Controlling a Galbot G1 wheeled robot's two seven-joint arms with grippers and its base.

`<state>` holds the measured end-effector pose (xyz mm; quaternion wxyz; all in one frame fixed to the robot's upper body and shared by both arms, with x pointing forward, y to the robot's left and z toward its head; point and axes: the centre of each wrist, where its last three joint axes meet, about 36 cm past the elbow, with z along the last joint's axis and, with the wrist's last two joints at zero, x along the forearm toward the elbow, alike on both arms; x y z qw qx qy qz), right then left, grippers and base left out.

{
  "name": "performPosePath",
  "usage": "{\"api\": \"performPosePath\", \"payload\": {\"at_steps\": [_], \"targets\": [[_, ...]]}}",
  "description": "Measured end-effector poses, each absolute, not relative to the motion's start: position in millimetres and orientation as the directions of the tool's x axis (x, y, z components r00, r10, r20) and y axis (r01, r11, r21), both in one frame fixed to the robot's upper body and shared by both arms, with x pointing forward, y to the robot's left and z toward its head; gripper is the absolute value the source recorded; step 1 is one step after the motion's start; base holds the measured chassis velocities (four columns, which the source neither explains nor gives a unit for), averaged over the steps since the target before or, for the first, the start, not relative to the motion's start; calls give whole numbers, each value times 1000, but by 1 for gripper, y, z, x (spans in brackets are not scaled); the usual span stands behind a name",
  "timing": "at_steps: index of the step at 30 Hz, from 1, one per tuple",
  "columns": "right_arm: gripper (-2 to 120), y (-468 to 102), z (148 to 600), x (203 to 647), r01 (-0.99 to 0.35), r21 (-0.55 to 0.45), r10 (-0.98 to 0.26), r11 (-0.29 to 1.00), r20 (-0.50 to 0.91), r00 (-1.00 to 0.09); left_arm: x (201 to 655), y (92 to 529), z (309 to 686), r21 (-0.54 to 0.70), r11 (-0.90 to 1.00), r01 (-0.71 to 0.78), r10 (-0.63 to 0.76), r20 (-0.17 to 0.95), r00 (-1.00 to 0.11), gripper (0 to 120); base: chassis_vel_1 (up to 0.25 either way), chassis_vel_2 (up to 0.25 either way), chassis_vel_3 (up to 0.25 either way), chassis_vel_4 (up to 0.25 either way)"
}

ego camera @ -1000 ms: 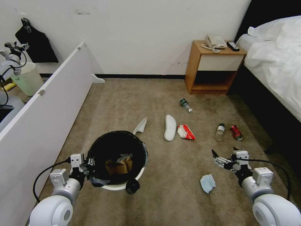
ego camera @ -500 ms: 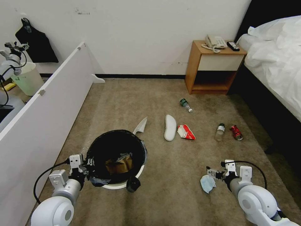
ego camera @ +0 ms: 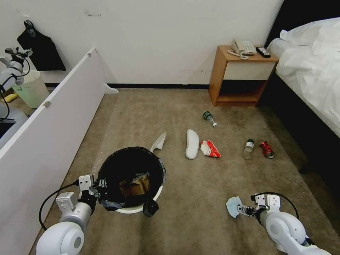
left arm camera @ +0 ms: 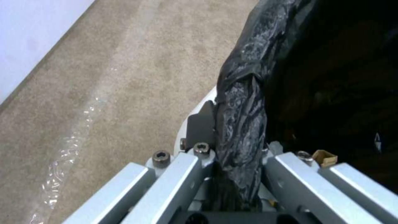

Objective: Pick up the trash bin, then pick up the garbage from the floor and place it into the trash bin.

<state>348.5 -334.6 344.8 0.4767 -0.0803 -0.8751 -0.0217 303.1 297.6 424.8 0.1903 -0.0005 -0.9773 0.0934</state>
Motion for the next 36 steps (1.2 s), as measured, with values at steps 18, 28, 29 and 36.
{"api": "performPosePath", "payload": {"at_steps": [18,28,29,36], "targets": [[100,-306,291,371,159,22,65,987,852,-519,303,301,421,-184,981,-54,18,368,-930,1,0,0,0,0],[100,-288,274,388,177,70,35,982,846,-532,303,303,419,-183,981,-57,15,368,-930,1,0,0,0,0],[100,-288,274,388,177,70,35,982,846,-532,303,303,419,-183,981,-57,15,368,-930,1,0,0,0,0],[100,-283,269,398,177,85,26,980,837,-546,304,305,418,-182,982,-55,16,368,-930,1,0,0,0,0]]}}
